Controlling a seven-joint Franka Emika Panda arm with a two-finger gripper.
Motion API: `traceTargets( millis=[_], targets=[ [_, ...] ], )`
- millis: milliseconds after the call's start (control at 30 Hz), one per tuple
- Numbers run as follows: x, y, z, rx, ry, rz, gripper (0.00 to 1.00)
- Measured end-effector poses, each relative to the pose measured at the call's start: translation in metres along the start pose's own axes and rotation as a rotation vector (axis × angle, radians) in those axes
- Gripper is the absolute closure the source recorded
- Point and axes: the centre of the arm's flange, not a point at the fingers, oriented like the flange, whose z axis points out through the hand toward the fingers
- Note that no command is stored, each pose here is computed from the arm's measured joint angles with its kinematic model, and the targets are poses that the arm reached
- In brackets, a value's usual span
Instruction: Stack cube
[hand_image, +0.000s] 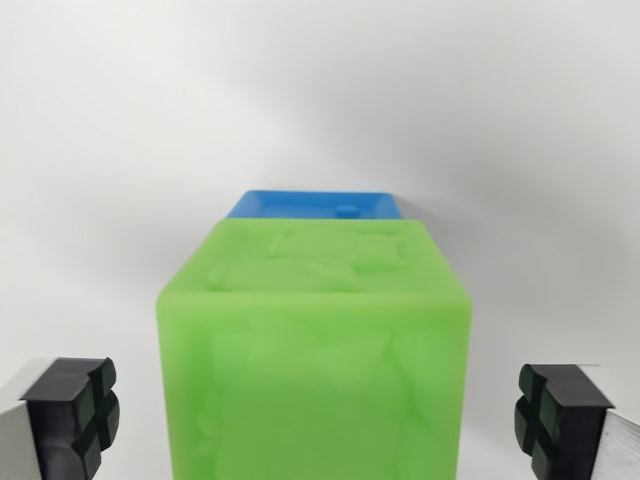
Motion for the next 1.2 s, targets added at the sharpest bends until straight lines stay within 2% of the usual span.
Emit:
traceTargets(
  millis=[333, 533, 633, 933, 1133, 1200],
  targets=[
    [0.000, 0.000, -0.032, -0.0001, 0.0007, 0.001, 0.00],
    [0.000, 0.000, -0.055, 0.0013, 0.0022, 0.002, 0.00],
    [-0.001, 0.001, -0.067, 0.0004, 0.0011, 0.003, 0.00],
    [0.000, 0.001, -0.105, 0.0006, 0.0033, 0.002, 0.00],
    [0.000, 0.001, -0.129, -0.0002, 0.0027, 0.002, 0.00],
    [0.000, 0.001, -0.138, 0.0001, 0.0035, 0.002, 0.00]
  ],
)
